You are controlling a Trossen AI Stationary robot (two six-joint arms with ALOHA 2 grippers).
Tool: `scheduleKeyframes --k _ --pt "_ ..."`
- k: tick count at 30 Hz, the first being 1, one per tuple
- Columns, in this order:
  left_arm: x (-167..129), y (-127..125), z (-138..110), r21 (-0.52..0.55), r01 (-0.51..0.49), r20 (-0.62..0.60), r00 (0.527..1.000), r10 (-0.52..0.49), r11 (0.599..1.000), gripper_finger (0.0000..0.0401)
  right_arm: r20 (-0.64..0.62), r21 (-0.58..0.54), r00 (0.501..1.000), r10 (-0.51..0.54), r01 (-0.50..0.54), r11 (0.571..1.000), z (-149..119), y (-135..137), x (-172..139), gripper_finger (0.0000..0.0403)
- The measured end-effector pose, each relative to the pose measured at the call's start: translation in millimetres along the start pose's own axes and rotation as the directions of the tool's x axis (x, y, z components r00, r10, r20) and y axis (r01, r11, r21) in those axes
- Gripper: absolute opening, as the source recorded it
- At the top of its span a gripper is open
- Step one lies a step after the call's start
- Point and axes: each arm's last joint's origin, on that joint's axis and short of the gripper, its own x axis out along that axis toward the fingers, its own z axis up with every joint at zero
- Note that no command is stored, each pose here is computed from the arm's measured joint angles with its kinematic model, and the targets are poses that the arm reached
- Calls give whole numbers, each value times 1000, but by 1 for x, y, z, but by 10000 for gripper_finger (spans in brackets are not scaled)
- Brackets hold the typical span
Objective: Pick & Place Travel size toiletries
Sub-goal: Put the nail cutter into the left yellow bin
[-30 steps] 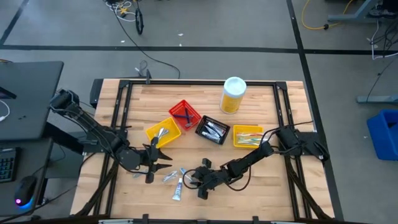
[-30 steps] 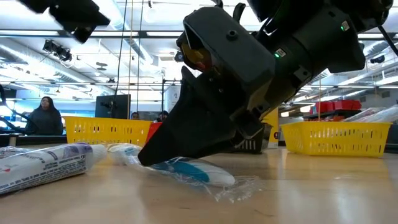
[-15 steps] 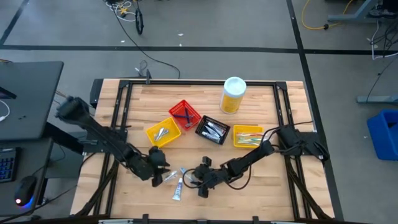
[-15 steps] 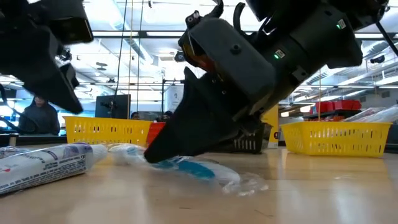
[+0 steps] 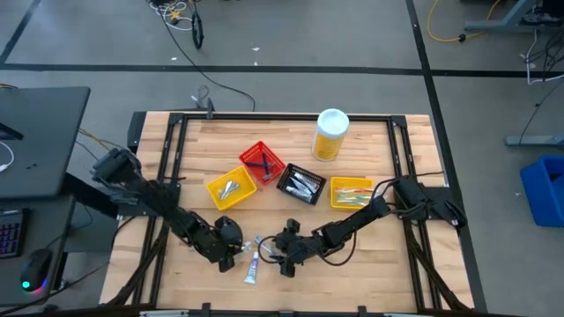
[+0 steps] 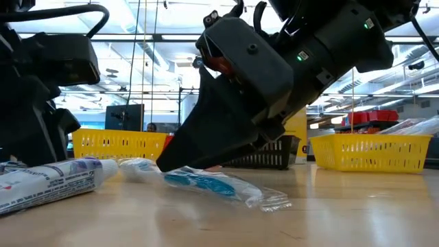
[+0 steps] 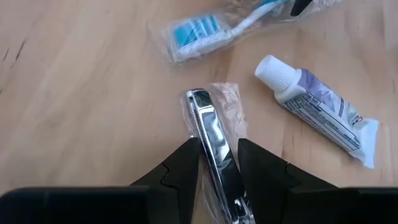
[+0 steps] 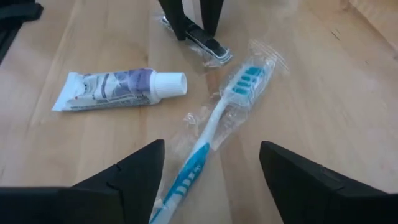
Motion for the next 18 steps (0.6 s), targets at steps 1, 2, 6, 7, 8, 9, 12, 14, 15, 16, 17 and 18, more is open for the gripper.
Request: scheduleKeyframes --k 1,2,6,7,8,9,12,14,15,16,17,18 --pt "1 0 0 2 -4 0 1000 4 1000 122 -1 -1 1000 -1 1 1000 0 0 0 277" --pt "2 0 -1 8 -9 -3 1000 9 1000 122 -1 -1 1000 0 0 1000 0 0 0 277" --pt "3 2 -2 53 -28 -5 1000 29 998 117 1 -5 1000 0 0 1000 0 0 0 271" --pt "3 2 -2 59 -31 -4 999 31 998 113 1 -8 1000 1 -1 1000 0 0 0 268" --pt "3 3 -2 61 -33 -4 999 34 998 108 2 -8 1000 1 -1 1000 0 0 0 265" --pt "3 3 -2 64 -35 -5 999 36 997 101 2 -8 1000 2 -2 1000 0 0 0 263" --pt "3 3 -2 56 -40 -4 999 40 998 78 5 -16 1000 3 -3 1000 1 1 0 257" --pt "1 3 -1 52 -35 4 999 35 998 65 4 -27 1000 3 -3 1000 2 1 -2 255" --pt "0 3 0 50 -33 6 999 33 998 60 6 -29 1000 4 -4 1000 3 1 -3 255" --pt "-1 3 0 49 -33 9 999 33 998 57 8 -29 1000 5 -5 1000 4 1 -3 256" --pt "-2 3 1 49 -41 18 999 40 998 55 12 -27 1000 7 -7 1000 6 1 -4 257" --pt "-4 3 2 52 -49 23 999 48 997 55 17 -26 1000 10 -9 1000 7 2 -6 259"
